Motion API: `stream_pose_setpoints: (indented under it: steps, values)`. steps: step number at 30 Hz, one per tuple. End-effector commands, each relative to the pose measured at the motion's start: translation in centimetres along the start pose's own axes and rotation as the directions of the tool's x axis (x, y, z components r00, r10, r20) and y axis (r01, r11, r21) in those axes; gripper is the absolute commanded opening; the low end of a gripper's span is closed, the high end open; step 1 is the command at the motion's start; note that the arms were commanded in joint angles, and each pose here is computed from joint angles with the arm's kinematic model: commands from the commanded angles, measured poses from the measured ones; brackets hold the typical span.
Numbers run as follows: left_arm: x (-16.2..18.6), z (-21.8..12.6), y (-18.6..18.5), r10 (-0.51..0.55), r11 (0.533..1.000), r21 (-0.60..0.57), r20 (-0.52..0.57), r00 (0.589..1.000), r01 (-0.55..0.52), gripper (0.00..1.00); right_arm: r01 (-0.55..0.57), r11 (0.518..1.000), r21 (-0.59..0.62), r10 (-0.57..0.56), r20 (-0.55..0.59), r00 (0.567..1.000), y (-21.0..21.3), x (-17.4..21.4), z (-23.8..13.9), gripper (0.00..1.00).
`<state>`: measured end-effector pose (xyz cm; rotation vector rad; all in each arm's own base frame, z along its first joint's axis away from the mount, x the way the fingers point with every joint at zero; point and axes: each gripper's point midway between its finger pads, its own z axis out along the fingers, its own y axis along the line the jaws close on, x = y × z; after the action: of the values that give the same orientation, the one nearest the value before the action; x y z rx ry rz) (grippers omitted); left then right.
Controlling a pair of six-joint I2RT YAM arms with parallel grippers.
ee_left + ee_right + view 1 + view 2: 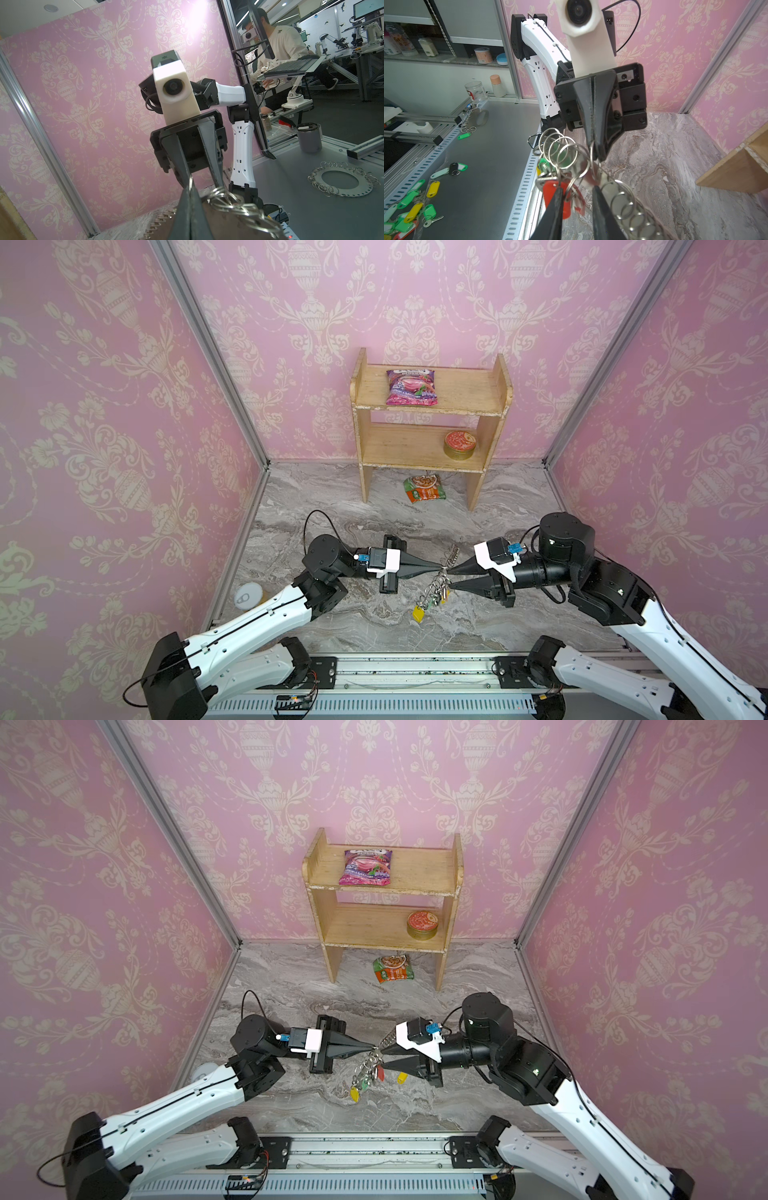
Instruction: Put the keys on the keyring
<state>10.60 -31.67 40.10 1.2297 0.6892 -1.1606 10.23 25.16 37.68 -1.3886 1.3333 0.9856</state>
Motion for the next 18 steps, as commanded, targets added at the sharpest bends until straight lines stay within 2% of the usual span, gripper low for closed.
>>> stream_pose_setpoints:
  steps: [1,5,18]
  values:
    - [-2.6,0.1,-0.1,0.028,0.999,0.035,0.048,0.998,-0.029,0.0,0.065,0.994,0.091,-0.069,0.032,0.997,-0.4,-1.3,-1.5,0.27]
    - [-2.7,0.1,-0.3,0.018,0.999,0.047,0.044,0.999,-0.02,0.0,0.084,0.99,0.116,-0.089,0.041,0.995,-0.4,-1.8,-2.0,0.27]
    - [-2.8,0.3,-0.6,-0.008,0.997,0.08,0.044,0.999,0.004,0.0,0.085,0.996,0.025,-0.087,0.079,0.993,0.3,-2.3,-1.0,0.27]
